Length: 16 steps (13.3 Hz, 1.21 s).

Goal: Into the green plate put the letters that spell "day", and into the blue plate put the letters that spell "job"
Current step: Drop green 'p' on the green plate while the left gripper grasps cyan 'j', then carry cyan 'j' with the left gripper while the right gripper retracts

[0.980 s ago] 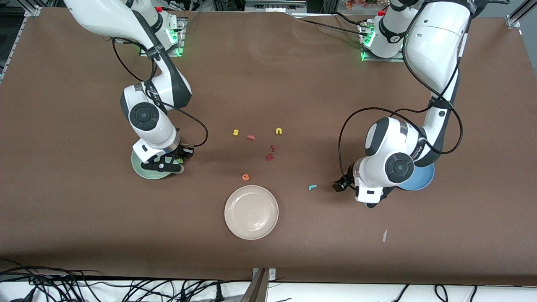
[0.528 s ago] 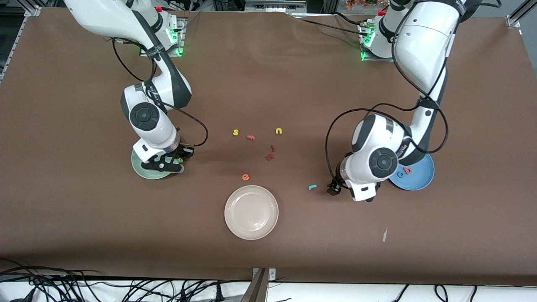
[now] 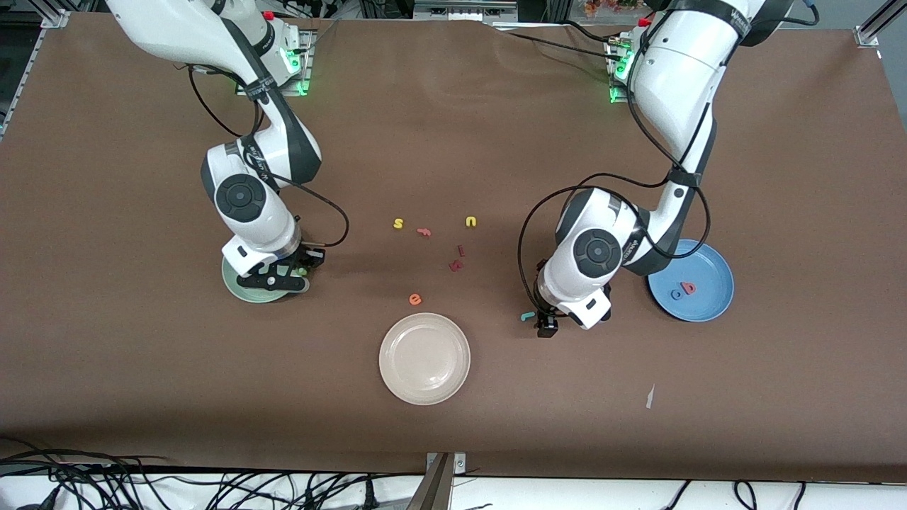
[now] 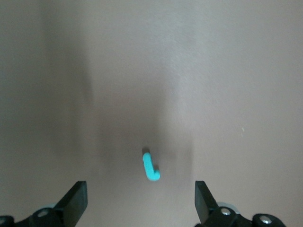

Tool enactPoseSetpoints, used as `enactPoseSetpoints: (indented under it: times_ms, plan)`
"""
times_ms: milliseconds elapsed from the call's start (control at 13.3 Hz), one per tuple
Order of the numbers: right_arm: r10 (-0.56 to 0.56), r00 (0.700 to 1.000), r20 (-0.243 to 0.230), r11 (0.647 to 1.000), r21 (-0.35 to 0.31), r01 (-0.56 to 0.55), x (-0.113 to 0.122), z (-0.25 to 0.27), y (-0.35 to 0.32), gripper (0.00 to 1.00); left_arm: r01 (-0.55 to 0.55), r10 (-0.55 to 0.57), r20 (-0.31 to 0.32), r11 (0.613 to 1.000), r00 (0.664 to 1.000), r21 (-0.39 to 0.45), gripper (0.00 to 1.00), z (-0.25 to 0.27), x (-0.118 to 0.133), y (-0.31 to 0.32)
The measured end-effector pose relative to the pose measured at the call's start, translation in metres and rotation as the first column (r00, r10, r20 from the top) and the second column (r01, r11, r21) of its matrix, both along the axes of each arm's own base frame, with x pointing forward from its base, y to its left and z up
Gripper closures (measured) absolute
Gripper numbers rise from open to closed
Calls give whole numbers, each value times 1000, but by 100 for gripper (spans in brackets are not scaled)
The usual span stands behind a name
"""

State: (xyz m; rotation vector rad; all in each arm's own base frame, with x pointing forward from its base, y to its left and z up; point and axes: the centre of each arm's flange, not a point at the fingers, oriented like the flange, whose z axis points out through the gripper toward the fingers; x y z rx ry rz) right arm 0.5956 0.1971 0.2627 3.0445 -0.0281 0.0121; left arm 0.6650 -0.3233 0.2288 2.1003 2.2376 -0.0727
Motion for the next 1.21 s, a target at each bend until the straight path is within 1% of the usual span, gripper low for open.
enactPoseSetpoints:
  times_ms: [226, 301, 452, 528, 603, 678, 829, 980, 1130, 1206]
  plan:
    - [30, 1000, -10, 999, -11, -30, 4, 1, -39, 73, -116, 116, 1, 992, 993, 58, 0, -33, -3, 2]
    - [33, 999, -9, 999, -13, -33, 4, -1, -48, 68, -137, 138, -4, 988, 990, 70, 0, -44, -5, 0]
    - [27, 1000, -4, 1000, -13, -27, 2, -7, -59, 49, -166, 167, -9, 984, 986, 73, 0, -56, -9, -4]
    - [26, 1000, -5, 1000, -13, -26, 0, -9, -60, 38, -180, 181, -8, 981, 983, 72, 0, -56, -8, -4]
    - [25, 1000, -5, 1000, -13, -25, 0, -10, -60, 29, -192, 192, -4, 979, 981, 69, 0, -54, -7, -4]
    - [24, 1000, 0, 1000, -12, -24, 0, -8, -61, 18, -204, 204, 2, 977, 979, 65, 0, -51, -5, -5]
    - [19, 1000, 19, 1000, -11, -19, 4, 7, -63, 0, -224, 223, 13, 973, 975, 55, 0, -46, 0, -6]
    - [7, 1000, 14, 1000, -21, -7, 13, 45, -63, 0, -236, 236, 20, 970, 972, 48, 0, -48, 4, -9]
    - [-6, 1000, -4, 999, -38, 6, 21, 101, -63, 0, -237, 237, 20, 970, 971, 46, 0, -54, 5, -14]
    - [2, 1000, -8, 999, -34, -2, 23, 130, -62, 0, -236, 235, 19, 971, 972, 46, 1, -57, 5, -17]
